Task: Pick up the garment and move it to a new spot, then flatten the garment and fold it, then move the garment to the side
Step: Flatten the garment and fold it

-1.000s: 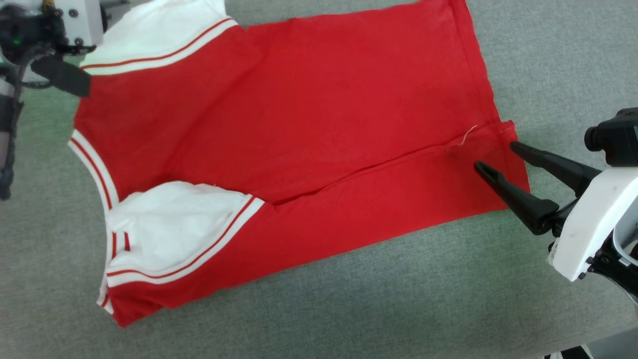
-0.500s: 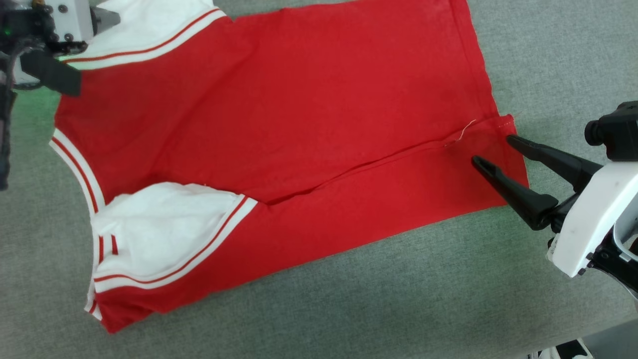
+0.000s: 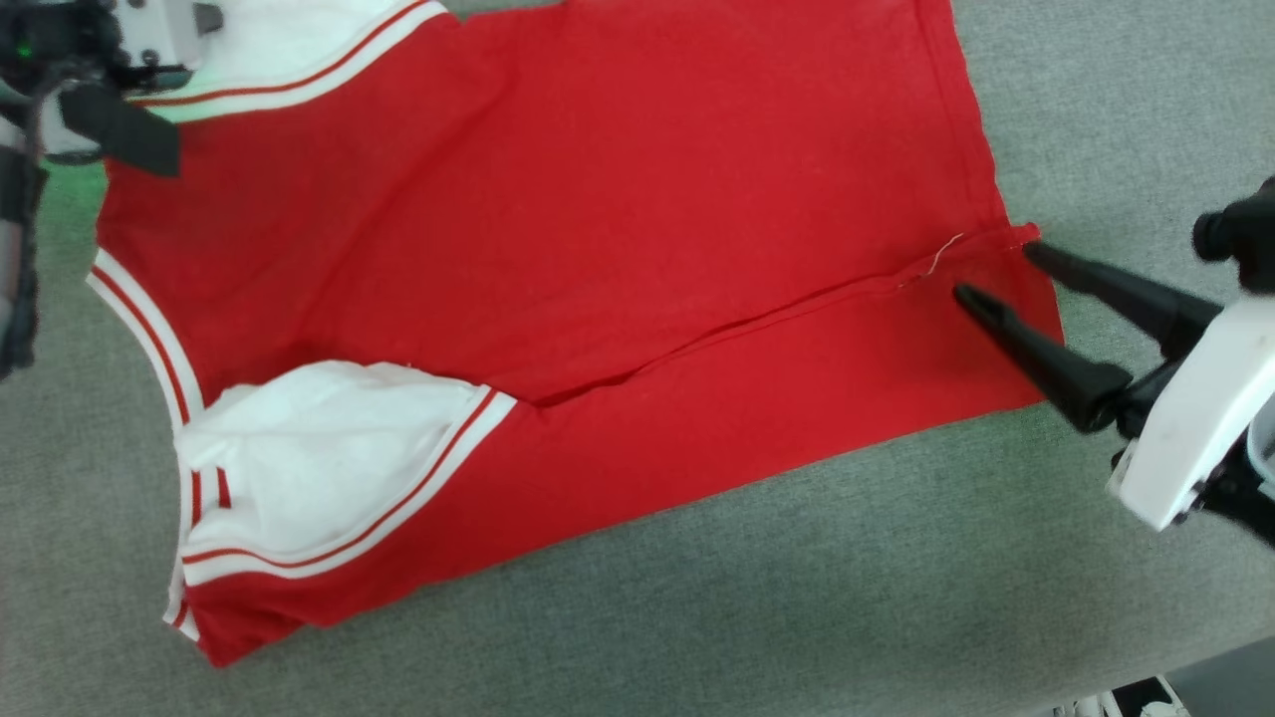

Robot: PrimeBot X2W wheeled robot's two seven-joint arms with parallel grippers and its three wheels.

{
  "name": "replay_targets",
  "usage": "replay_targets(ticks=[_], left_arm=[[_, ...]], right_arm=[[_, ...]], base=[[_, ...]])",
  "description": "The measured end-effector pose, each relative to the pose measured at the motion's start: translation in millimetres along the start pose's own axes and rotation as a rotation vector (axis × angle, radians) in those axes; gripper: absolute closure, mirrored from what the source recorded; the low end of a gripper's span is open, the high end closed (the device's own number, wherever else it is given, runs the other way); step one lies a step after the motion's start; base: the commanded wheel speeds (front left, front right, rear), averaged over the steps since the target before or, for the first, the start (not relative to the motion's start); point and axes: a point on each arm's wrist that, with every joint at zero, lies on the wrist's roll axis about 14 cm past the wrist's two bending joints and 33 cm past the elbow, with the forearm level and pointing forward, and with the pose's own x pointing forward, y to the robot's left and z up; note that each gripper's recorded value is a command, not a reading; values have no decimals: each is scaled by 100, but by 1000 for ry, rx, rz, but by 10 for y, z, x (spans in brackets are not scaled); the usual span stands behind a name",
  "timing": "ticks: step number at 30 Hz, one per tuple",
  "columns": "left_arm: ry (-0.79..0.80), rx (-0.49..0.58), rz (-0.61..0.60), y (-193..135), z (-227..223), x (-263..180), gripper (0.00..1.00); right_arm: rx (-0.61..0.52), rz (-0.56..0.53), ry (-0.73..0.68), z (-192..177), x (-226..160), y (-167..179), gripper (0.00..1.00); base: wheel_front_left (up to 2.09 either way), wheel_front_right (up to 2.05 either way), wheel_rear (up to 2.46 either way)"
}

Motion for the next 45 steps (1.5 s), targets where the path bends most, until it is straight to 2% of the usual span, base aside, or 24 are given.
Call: replay_targets(ticks=[4, 8, 16, 21, 32, 42, 43, 44, 45], left_arm=[[-7, 3, -20, -34, -4, 1, 100], [-14, 5, -31, -50, 3, -10, 100], [-34, 14, -68, -116, 0, -15, 100], [-44, 9, -73, -89, 0, -42, 100], [-43, 5, -56, 84, -61, -76, 100], [-43, 7, -65, 98, -76, -36, 100], [-43, 7, -67, 93, -75, -29, 100], [-42, 6, -69, 85, -75, -22, 100], [-42, 5, -72, 78, -72, -15, 100]], right_arm=[[-23, -4, -24, 193, 40, -51, 0], [-68, -60, -9, 442, 110, -278, 0], [-60, -169, 89, 762, 513, -699, 0], [-53, -226, 94, 972, 761, -865, 0], [-9, -256, 225, 682, 1312, -926, 0], [6, -264, 256, 554, 1475, -968, 0], [10, -264, 255, 553, 1483, -972, 15], [11, -263, 261, 535, 1488, -973, 69], [9, -261, 266, 528, 1496, -966, 95]], base=[[0, 0, 0], [0, 0, 0], [0, 0, 0], [0, 0, 0], [0, 0, 0], [0, 0, 0], [0, 0, 0], [0, 0, 0], [0, 0, 0]])
